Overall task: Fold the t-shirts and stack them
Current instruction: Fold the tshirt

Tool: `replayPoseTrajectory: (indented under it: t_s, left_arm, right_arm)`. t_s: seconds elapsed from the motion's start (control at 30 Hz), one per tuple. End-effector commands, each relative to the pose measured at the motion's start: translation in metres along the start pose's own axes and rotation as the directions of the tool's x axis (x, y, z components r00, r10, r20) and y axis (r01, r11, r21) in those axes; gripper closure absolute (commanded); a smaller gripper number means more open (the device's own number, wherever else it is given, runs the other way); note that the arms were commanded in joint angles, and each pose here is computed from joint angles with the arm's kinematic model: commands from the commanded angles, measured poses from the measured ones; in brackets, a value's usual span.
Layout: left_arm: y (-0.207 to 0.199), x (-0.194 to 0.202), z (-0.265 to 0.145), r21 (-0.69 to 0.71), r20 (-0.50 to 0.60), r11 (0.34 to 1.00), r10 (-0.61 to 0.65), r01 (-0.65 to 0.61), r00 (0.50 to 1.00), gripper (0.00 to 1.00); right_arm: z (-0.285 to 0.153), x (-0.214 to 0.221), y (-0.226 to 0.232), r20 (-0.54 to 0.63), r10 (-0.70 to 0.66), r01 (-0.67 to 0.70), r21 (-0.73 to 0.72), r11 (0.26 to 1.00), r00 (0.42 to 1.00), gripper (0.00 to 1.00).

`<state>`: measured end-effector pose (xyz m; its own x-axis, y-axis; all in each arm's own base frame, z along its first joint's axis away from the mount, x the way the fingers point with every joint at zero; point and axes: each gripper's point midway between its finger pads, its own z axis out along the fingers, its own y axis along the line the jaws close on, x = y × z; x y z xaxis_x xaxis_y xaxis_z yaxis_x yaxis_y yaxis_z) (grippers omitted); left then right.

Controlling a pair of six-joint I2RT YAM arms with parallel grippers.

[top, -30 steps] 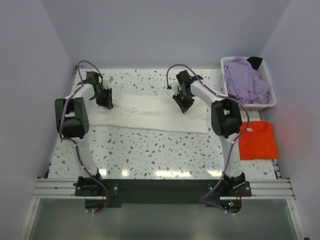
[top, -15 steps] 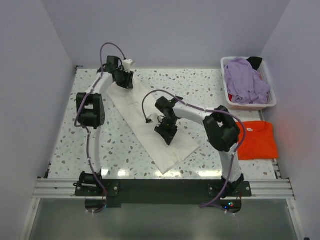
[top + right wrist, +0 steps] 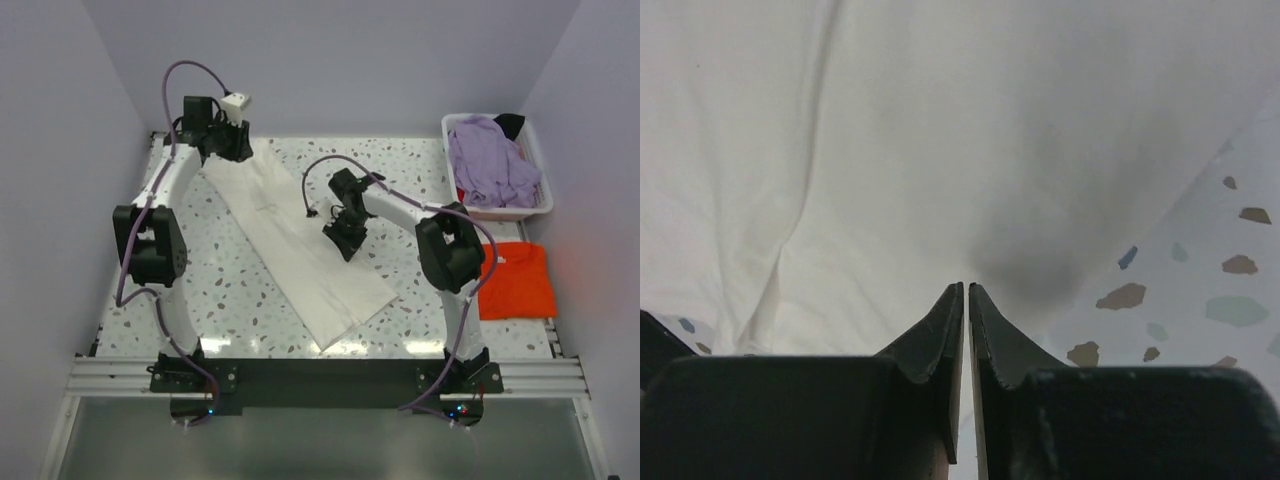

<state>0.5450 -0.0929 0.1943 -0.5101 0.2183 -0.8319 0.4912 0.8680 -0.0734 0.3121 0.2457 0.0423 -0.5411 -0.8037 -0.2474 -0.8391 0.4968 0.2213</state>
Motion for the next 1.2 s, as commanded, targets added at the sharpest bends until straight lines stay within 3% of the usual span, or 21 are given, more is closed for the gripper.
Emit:
replayPoseTrajectory:
  t_s: [0.0, 0.2, 0.37, 0.57, 0.7, 0.8, 0.83, 0.93, 1.03, 1.17]
  left_arm:
    - [-0.005, 0.045, 0.006, -0.001, -0.11, 0.998, -0.064, 0.064, 0.992, 0.63]
    - [-0.003, 0.086, 0.005, -0.054, -0.208, 0.994, -0.106, 0.097, 0.972, 0.64]
    - [-0.013, 0.125, 0.02, -0.047, -0.325, 0.992, -0.122, 0.113, 0.938, 0.65]
    - [-0.036, 0.183, 0.059, 0.0, -0.464, 0.996, -0.08, 0.09, 0.882, 0.67]
    - [-0.068, 0.197, 0.087, 0.077, -0.51, 0.993, -0.035, 0.085, 0.86, 0.69]
    - [-0.092, 0.186, 0.116, 0.131, -0.487, 0.989, 0.009, 0.063, 0.873, 0.71]
    - [-0.095, 0.165, 0.126, 0.134, -0.445, 0.99, 0.012, 0.053, 0.896, 0.72]
    - [-0.107, 0.154, 0.156, 0.163, -0.404, 0.981, -0.031, 0.106, 0.914, 0.72]
    - [-0.102, 0.112, 0.179, 0.171, -0.269, 0.983, -0.016, 0.064, 0.963, 0.68]
    - [-0.086, 0.021, 0.156, 0.153, -0.03, 0.988, 0.009, -0.004, 1.0, 0.59]
  right_arm:
    - [0.018, 0.007, -0.004, -0.046, -0.051, 0.052, 0.024, 0.998, 0.998, 0.91]
    - [0.04, 0.038, 0.014, -0.117, -0.061, 0.062, 0.001, 0.998, 0.991, 0.95]
    - [0.056, 0.069, 0.065, -0.179, -0.073, 0.057, -0.095, 0.994, 0.981, 0.96]
    - [0.051, 0.061, 0.131, -0.106, -0.031, -0.002, -0.294, 0.956, 0.994, 0.91]
    - [0.022, 0.042, 0.134, 0.022, 0.028, -0.018, -0.351, 0.936, 0.999, 0.83]
    - [-0.009, 0.018, 0.104, 0.152, 0.098, -0.045, -0.316, 0.948, 0.983, 0.8]
    - [-0.019, 0.015, 0.083, 0.183, 0.144, -0.085, -0.297, 0.951, 0.973, 0.79]
    - [-0.039, -0.002, 0.033, 0.257, 0.173, -0.126, -0.187, 0.974, 0.951, 0.79]
    - [-0.048, -0.018, -0.012, 0.297, 0.199, -0.179, -0.095, 0.979, 0.934, 0.8]
    - [-0.062, -0.055, -0.059, 0.371, 0.195, -0.218, 0.023, 0.976, 0.908, 0.82]
